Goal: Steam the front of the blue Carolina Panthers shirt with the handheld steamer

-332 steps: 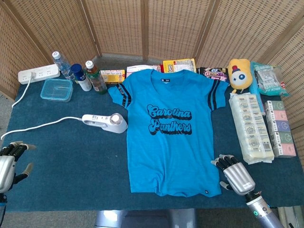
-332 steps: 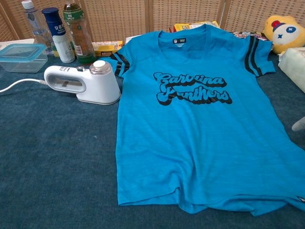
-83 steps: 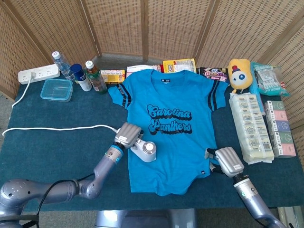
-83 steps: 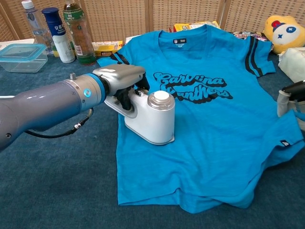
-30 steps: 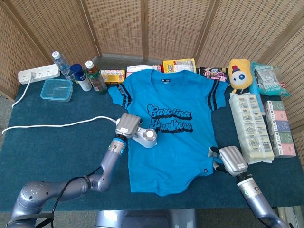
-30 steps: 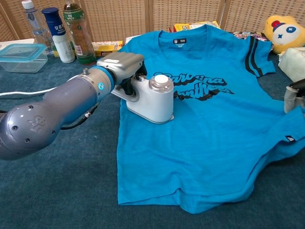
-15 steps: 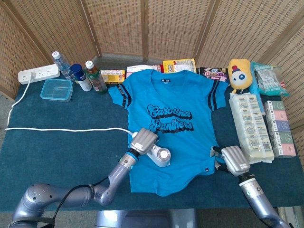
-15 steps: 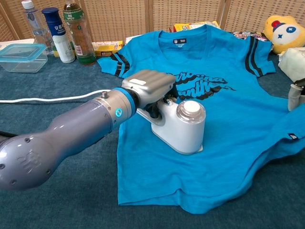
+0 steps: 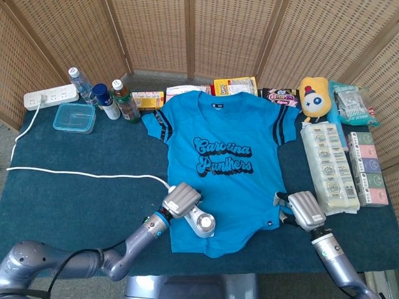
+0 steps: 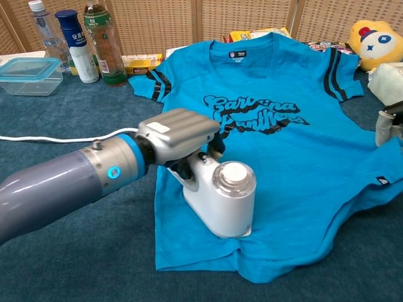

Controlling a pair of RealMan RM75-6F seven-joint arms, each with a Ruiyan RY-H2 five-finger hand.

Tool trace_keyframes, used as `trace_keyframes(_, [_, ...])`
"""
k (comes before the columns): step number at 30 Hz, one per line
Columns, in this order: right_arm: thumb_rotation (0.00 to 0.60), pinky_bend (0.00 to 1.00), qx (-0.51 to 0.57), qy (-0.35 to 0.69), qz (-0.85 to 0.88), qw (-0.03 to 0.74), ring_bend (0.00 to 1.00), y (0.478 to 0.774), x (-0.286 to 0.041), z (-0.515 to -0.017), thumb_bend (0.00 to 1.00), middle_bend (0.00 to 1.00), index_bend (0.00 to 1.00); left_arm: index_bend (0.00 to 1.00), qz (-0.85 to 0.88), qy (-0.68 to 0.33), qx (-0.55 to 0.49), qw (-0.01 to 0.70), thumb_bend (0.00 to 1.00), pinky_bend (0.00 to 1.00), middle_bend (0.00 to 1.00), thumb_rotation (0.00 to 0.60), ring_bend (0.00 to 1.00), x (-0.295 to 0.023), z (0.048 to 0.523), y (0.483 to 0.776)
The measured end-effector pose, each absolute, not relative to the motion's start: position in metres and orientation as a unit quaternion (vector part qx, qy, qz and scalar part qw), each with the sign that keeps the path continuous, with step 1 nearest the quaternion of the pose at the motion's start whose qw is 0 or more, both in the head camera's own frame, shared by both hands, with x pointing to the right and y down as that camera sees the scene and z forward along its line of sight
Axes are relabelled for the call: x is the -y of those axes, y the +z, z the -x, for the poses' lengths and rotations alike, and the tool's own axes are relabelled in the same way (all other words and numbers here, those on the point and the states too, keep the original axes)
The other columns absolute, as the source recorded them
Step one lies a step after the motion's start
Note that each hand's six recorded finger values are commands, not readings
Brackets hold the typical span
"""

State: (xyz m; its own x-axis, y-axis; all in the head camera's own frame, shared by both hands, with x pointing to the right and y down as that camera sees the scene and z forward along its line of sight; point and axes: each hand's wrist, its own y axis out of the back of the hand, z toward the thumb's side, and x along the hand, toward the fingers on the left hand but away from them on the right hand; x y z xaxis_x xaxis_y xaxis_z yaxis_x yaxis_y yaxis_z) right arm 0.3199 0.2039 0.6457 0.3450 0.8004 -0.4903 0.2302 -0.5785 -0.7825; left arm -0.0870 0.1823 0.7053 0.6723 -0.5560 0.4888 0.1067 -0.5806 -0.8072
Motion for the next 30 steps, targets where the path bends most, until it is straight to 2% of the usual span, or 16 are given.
trace_keyframes(8, [0.6,0.81,0.338,0.462,0.76,0.309,0.71,0.646,-0.204,-0.318,0.54,0.64,0.73,0.7,0.8,-0.39,-0.139,0.435,0.43,0.74,0.75,0.6,0.69,-0.18,0.111,0.705])
trace_keyframes(20, [0.6,0.81,0.34,0.464,0.757,0.309,0.71,0.644,-0.203,-0.321,0.54,0.64,0.73,0.7,0.756,-0.427,-0.188,0.46,0.43,0.74,0.75,0.6,0.69,-0.13,0.121,0.715])
trace_keyframes(30, [0.6,0.81,0.343,0.469,0.754,0.306,0.71,0.643,-0.203,-0.327,0.54,0.64,0.73,0.7,0.72,-0.472,-0.228,0.455,0.43,0.74,0.75,0.6,0.69,-0.099,0.123,0.737])
